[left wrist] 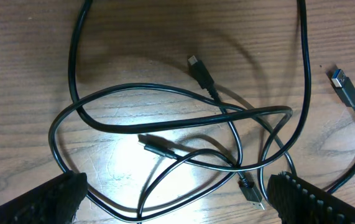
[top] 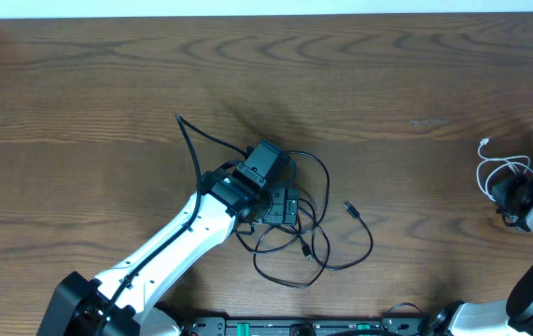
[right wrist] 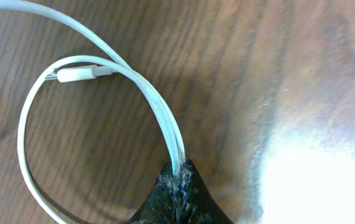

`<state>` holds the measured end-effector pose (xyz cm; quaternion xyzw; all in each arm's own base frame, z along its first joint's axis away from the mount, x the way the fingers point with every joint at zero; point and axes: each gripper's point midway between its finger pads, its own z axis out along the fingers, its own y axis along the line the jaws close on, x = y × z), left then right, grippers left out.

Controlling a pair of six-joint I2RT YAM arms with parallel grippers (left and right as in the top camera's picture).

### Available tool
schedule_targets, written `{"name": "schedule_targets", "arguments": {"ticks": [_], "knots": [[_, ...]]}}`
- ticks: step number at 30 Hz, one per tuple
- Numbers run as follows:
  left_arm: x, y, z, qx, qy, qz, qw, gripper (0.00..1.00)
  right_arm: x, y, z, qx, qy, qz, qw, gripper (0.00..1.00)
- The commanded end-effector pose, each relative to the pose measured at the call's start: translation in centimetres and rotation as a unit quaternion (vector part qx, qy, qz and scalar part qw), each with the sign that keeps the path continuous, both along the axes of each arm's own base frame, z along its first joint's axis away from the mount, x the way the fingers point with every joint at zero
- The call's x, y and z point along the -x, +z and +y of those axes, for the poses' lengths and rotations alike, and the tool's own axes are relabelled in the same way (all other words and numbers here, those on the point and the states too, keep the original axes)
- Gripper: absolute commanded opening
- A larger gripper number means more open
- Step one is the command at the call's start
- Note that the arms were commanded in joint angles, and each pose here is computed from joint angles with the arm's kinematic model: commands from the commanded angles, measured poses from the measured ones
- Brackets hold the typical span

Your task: Untangle cables

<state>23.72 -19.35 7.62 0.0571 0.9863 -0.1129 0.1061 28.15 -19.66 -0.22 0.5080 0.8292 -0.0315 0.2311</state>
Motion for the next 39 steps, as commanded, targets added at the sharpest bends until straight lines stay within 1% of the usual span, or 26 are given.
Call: {"name": "schedule_targets", "arguments": {"ticks": [1,3,6,9,10,17,24,25,26,30,35,39], "knots": [[-0.5,0.5,0.0,-0.002,-0.002,-0.01,1.0,0.98,2.3,-1.9,0.2,-0.005,-0.026,0.039,0.999,0.04],[-0.5,0.5,0.0,-0.002,-0.002,-0.01,1.0,0.98,2.2,-1.9,0.3,-0.007,-0.024,0.037,0.999,0.07],[-0.5,0.5,0.0,-0.002,-0.002,-0.01,1.0,0.98,1.9,-1.9,0.6,-0.015,-0.019,0.03,0.999,0.16],[-0.5,0.5,0.0,-0.002,-0.002,-0.01,1.0,0.98,1.7,-1.8,0.8,-0.02,-0.016,0.025,0.999,0.43],[-0.5,0.5,0.0,-0.002,-0.002,-0.01,1.0,0.98,1.6,-1.7,0.9,-0.023,-0.014,0.021,0.999,0.45],[-0.5,0.5,0.0,-0.002,-0.002,-0.01,1.0,0.98,0.7,0.9,1.0,-0.008,0.015,-0.012,1.0,0.49],[-0.5,0.5,0.0,-0.002,-0.002,-0.011,1.0,0.98,1.0,3.8,1.2,0.012,0.027,-0.029,0.999,0.53],[-0.5,0.5,0.0,-0.002,-0.002,-0.011,1.0,0.98,1.0,4.1,1.3,0.013,0.027,-0.031,0.999,0.54],[-0.5,0.5,0.0,-0.002,-0.002,-0.011,1.0,0.98,1.0,4.4,1.5,0.01,0.03,-0.036,0.999,0.58],[-0.5,0.5,0.0,-0.002,-0.002,-0.01,1.0,0.98,-0.2,5.0,3.2,-0.029,0.06,-0.073,0.995,0.62],[-0.5,0.5,0.0,-0.002,-0.002,-0.01,1.0,0.98,-1.3,5.3,6.6,-0.1,0.109,-0.106,0.983,0.63],[-0.5,0.5,0.0,-0.002,-0.002,-0.01,1.0,0.98,-2.0,5.5,8.2,-0.113,0.141,-0.114,0.977,0.63]]}}
